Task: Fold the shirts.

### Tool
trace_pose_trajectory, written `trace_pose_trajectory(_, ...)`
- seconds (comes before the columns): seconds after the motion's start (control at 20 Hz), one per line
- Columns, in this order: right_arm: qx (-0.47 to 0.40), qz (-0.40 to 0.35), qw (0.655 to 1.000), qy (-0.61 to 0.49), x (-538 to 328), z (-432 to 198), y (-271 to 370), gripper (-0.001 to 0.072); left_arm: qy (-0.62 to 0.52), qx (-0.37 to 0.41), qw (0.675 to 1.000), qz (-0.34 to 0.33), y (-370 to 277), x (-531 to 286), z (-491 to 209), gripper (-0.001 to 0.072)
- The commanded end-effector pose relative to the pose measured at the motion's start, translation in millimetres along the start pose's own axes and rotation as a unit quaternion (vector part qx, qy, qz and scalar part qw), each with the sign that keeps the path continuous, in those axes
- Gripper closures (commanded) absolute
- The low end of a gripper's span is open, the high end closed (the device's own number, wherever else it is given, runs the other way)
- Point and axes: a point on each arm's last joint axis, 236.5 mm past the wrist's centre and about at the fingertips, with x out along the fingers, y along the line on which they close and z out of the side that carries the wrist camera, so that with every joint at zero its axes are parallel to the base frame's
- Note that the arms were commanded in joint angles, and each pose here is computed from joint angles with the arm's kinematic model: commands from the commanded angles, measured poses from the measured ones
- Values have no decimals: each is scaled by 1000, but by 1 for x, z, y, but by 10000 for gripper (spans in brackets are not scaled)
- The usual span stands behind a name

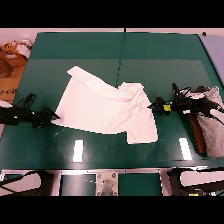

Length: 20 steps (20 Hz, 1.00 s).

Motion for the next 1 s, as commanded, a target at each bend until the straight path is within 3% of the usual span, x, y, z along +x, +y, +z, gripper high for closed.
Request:
trace_pose_trajectory(0.0,2,2,1000,-2,0,1,1,694,-15,15,999,-29,-5,12,4,420)
trace_pose_trajectory(0.05,2,2,1000,-2,0,1,1,694,-18,21,999,-29,-6,11,6,596)
trace_pose_trajectory(0.1,6,2,1000,-1,0,1,1,694,-19,26,999,-30,-7,10,7,685)
trace_pose_trajectory(0.4,-13,34,999,9,-19,4,36,697,-9,68,996,-59,-45,-25,15,687)
trace_pose_trajectory(0.65,-154,77,972,-160,-167,44,181,696,-162,195,965,-64,-149,-163,48,687)
trace_pose_trajectory(0.75,-213,90,937,-263,-256,36,247,696,-271,255,926,-62,-208,-248,45,687)
trace_pose_trajectory(0.95,-312,99,835,-443,-403,-32,347,695,-487,396,777,-51,-322,-417,-32,686)
